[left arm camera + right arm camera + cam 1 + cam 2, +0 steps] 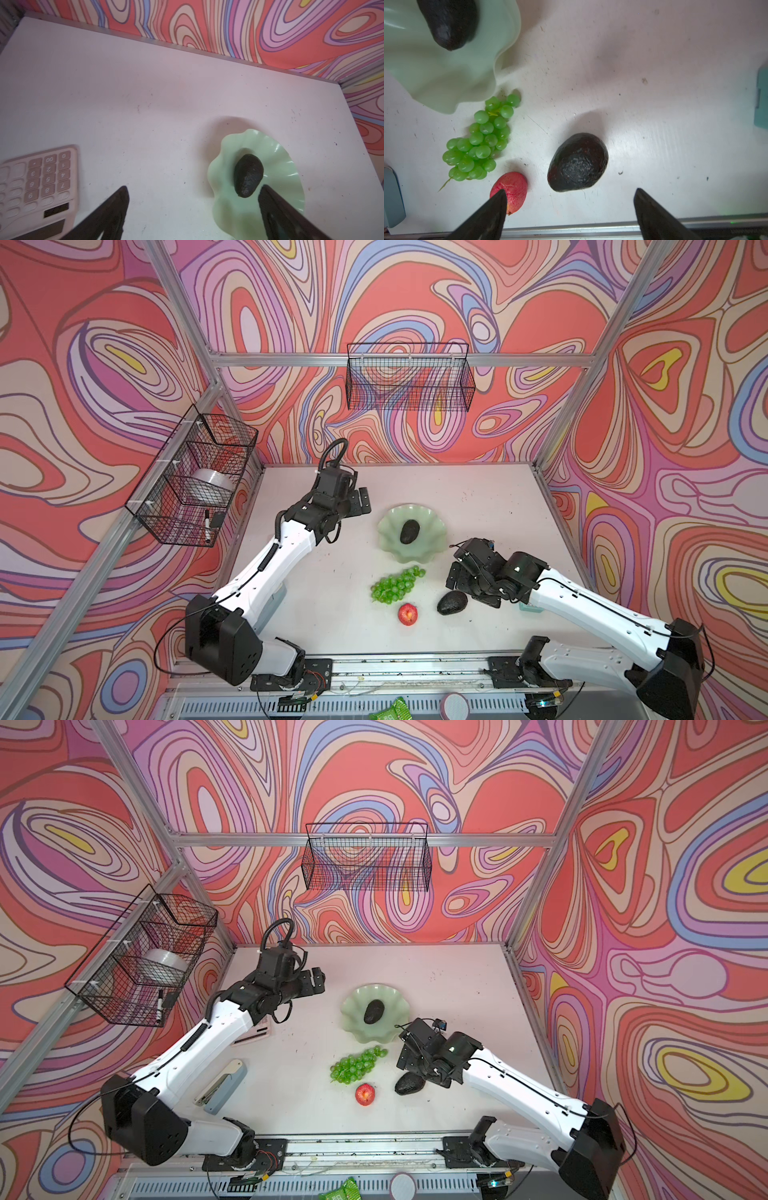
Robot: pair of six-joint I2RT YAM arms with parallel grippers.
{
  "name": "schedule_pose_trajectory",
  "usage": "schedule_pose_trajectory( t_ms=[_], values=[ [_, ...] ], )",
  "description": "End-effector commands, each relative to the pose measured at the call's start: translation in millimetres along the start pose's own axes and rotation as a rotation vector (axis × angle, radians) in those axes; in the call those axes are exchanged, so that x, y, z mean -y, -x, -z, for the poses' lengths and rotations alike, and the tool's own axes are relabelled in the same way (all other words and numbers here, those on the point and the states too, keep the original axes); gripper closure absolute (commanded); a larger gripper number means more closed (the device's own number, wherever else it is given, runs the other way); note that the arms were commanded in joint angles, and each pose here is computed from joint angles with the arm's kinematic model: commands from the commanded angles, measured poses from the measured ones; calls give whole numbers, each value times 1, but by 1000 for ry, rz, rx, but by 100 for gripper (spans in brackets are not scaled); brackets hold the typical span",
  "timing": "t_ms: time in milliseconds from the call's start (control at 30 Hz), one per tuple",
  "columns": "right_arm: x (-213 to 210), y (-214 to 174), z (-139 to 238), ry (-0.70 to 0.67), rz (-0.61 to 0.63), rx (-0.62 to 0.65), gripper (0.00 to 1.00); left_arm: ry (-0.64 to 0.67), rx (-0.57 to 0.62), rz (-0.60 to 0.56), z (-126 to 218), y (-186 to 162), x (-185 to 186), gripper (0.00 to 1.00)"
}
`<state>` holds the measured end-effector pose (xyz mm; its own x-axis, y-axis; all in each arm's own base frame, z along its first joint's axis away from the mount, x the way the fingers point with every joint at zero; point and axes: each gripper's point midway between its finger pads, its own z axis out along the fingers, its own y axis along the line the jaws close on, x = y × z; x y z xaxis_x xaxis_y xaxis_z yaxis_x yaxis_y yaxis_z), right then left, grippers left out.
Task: Place and organize the fake fruits in the fruit bowl
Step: 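Grasp the second avocado with the right gripper while the left gripper withdraws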
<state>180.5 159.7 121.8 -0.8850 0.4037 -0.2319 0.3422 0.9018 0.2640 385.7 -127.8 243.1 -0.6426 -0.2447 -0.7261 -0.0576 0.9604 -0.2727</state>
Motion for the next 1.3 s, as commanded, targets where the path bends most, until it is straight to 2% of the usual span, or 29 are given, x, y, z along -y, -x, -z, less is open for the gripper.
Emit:
schedule_pose_trajectory(
  t_ms=[0, 133, 433, 800, 933, 1133, 1267],
  values=[
    [16, -21, -12, -71, -118, -43, 1, 10, 47, 51, 9, 3, -20, 1],
    [2, -24, -26, -62, -121, -60, 2, 34, 34, 72, 14, -5, -41, 1],
    [-20, -28, -60, -39, -115, -79, 2, 38, 25, 54, 22, -12, -51, 0],
    [-4, -27, -82, -115, -109, -42, 4, 70, 55, -38, 38, 6, -56, 0],
    [-5, -12, -80, -154, -43, 22, 11, 86, 61, -55, 39, 12, -60, 0],
    [-1, -4, -79, -170, 9, 67, 30, 103, 48, -45, 37, 8, -69, 0],
    [3, -2, -82, -175, 37, 90, 38, 115, 53, -43, 40, 7, -73, 0]
  ],
)
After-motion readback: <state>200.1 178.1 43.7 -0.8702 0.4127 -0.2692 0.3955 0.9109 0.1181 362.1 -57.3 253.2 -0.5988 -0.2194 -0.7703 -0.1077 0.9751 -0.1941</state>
